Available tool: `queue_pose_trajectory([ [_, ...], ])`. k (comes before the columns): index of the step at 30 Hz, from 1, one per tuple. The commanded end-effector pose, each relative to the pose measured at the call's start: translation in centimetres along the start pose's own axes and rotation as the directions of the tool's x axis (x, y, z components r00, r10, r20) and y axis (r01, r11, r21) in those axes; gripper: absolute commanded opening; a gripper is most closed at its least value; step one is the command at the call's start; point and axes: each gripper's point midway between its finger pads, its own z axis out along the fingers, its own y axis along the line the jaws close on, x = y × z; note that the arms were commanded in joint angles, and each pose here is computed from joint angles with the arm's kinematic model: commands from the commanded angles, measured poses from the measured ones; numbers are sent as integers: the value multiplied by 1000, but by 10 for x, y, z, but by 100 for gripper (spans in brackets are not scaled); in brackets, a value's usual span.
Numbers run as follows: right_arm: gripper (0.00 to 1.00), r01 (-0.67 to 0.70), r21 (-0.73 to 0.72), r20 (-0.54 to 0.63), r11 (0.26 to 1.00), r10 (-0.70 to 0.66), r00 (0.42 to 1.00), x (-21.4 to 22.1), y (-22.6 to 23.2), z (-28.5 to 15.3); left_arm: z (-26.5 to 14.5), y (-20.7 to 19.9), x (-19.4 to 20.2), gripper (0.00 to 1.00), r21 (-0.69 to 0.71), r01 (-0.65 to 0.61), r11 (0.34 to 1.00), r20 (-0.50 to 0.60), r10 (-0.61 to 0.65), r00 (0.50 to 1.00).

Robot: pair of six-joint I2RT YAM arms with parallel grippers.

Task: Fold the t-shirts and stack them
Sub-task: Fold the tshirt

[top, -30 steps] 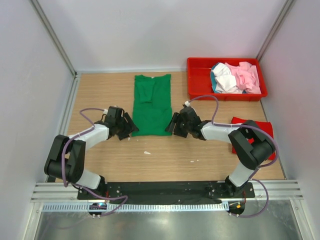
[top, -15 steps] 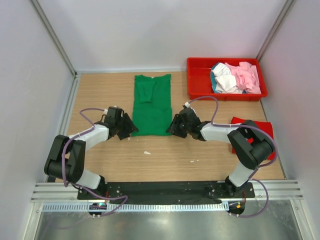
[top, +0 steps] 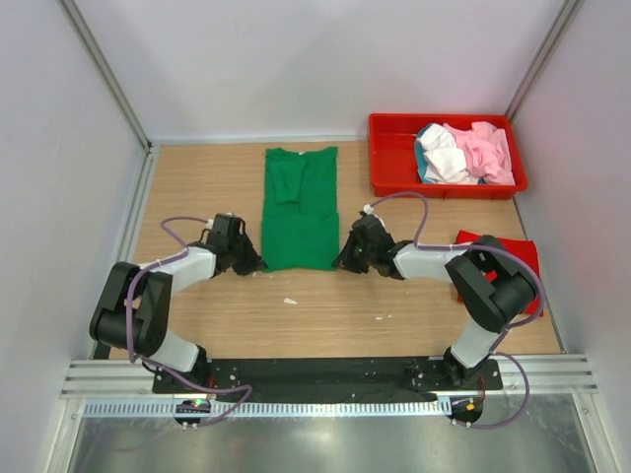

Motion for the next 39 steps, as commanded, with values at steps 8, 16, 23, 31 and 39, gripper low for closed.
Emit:
queue_pose_trajectory([
  [8, 1, 39, 13, -62, 999, -38, 997, 37, -5, -16, -25, 17, 37, 0, -14, 25, 1000, -65, -26, 998],
  [16, 1, 29, -17, -51, 999, -30, 998, 61, 0, -42, -53, 41, 61, 0, -71, 70, 995, -63, -74, 995],
  [23, 1, 18, -42, -69, 999, -21, 997, 82, 5, -55, -68, 44, 74, 0, -47, 94, 994, -49, -96, 994],
  [31, 1, 25, -41, -31, 999, -26, 999, 83, 3, -70, -85, 39, 70, 0, -37, 72, 997, -4, -72, 997],
  [39, 1, 94, -51, 14, 994, -94, 995, 61, 24, -89, -100, 20, 49, 0, -30, 55, 998, 35, -54, 998],
])
